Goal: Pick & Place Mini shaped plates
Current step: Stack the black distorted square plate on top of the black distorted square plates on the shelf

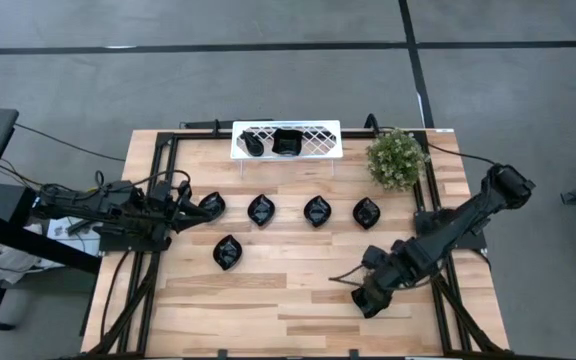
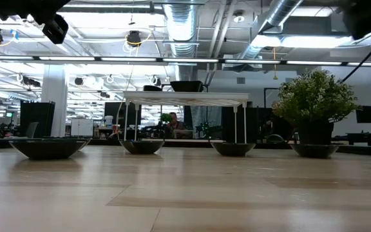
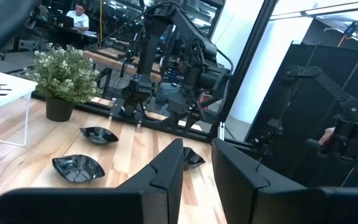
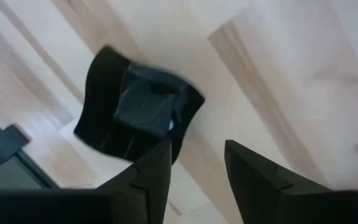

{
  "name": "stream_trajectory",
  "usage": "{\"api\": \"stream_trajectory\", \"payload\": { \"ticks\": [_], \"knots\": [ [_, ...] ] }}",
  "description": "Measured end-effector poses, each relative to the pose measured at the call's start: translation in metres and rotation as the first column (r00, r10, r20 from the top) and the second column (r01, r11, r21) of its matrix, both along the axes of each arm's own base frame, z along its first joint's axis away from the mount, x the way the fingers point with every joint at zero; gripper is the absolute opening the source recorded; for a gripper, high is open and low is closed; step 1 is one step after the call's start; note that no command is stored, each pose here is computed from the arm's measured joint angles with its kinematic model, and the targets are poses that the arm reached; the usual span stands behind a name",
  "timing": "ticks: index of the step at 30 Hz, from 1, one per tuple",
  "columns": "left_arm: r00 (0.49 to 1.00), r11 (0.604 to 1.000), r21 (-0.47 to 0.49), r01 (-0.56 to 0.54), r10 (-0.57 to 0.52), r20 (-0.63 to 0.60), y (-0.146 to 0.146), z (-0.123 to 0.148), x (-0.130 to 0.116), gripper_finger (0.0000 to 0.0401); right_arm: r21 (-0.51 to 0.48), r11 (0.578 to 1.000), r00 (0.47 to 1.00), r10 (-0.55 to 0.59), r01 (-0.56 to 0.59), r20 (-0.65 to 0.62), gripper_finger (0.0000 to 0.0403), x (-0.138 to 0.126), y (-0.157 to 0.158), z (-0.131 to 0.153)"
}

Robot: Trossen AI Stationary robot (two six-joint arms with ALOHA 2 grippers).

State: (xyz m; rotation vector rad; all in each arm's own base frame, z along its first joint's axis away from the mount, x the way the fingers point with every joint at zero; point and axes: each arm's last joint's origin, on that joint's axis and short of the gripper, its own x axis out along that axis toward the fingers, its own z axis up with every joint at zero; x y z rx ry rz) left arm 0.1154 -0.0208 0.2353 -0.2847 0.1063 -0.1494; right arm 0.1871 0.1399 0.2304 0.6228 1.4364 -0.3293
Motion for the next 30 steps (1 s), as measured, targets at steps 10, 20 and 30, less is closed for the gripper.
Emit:
{"api": "stream_trajectory", "payload": {
  "ticks": [10, 20, 30],
  "knots": [
    [1.0, 1.0, 0.008, 0.001, -0.001, 0.001, 0.0, 0.0, 0.0, 0.0086, -0.035, 0.994, 0.994, -0.101, 0.102, 0.034, 0.0131, -0.014, 0.017, 0.0],
    [1.0, 1.0, 0.009, 0.001, -0.001, 0.001, 0.0, 0.0, 0.0, 0.0086, 0.014, 0.989, 0.989, -0.146, 0.146, 0.0, 0.0157, -0.022, 0.015, -0.039],
    [1.0, 1.0, 0.001, 0.0, 0.0, -0.001, 0.0, 0.0, 0.0, 0.0086, 0.055, 0.99, 0.987, -0.137, 0.133, 0.083, 0.0164, -0.022, 0.014, -0.06]
  ]
}}
